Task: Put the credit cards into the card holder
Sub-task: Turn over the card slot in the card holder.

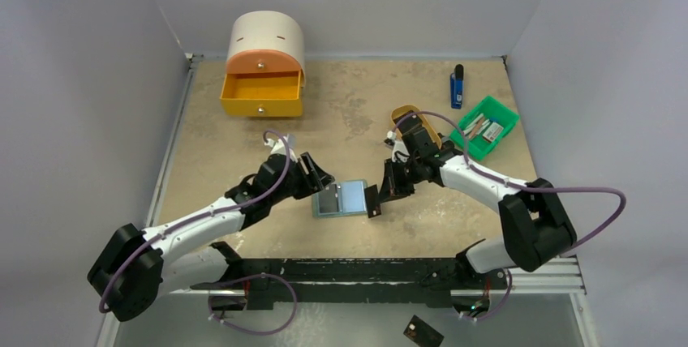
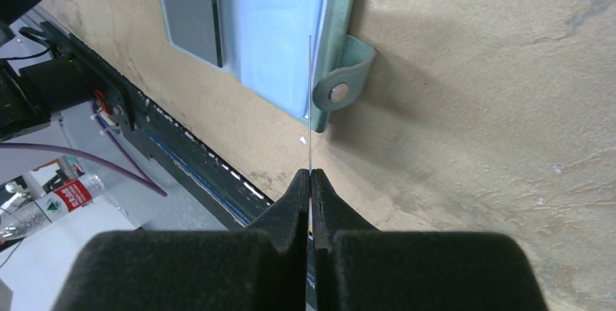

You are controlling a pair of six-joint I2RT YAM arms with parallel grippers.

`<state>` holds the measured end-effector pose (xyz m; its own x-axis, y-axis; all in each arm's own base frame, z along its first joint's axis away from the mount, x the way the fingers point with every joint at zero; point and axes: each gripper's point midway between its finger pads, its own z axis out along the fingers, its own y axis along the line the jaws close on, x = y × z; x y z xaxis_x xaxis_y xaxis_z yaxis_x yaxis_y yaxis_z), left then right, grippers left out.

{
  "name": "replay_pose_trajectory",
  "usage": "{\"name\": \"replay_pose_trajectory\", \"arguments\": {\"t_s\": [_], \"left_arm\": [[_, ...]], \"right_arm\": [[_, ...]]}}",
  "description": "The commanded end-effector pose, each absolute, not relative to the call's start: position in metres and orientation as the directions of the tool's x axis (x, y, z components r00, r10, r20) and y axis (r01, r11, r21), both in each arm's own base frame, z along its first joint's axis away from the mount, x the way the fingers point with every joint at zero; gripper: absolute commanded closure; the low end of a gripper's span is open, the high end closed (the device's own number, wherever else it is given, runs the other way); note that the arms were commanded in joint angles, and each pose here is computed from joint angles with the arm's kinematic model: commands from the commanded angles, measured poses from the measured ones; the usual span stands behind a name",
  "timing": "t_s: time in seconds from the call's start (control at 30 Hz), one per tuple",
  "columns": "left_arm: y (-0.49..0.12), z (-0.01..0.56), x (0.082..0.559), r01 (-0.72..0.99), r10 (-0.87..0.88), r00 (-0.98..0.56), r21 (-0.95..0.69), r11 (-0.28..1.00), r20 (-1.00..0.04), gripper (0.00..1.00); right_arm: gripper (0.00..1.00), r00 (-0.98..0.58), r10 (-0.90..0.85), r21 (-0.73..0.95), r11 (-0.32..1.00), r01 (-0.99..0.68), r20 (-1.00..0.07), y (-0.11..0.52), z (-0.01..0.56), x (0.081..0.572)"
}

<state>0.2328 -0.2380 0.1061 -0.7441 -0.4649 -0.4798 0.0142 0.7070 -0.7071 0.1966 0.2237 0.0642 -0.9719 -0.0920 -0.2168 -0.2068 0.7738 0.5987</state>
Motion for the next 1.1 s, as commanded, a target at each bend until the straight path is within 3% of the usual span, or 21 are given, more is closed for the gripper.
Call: {"name": "replay_pose_trajectory", "arguments": {"t_s": [0.0, 1.07], "left_arm": [[-0.251, 0.13, 0.243, 0.073, -0.488, -0.72, -0.753, 0.653, -0.493, 0.44], [-0.257, 0.096, 0.241, 0.031, -0.461, -0.767, -0.742, 0.669, -0.447, 0.44]], "right_arm": [[1.0, -0.976, -0.096, 0.628, 0.752, -0.2, -0.196, 0.222, 0.065, 0.193], [1.0, -0.991, -0.051, 0.725, 0.677, -0.125, -0.124, 0.242, 0.056, 0.202]]}}
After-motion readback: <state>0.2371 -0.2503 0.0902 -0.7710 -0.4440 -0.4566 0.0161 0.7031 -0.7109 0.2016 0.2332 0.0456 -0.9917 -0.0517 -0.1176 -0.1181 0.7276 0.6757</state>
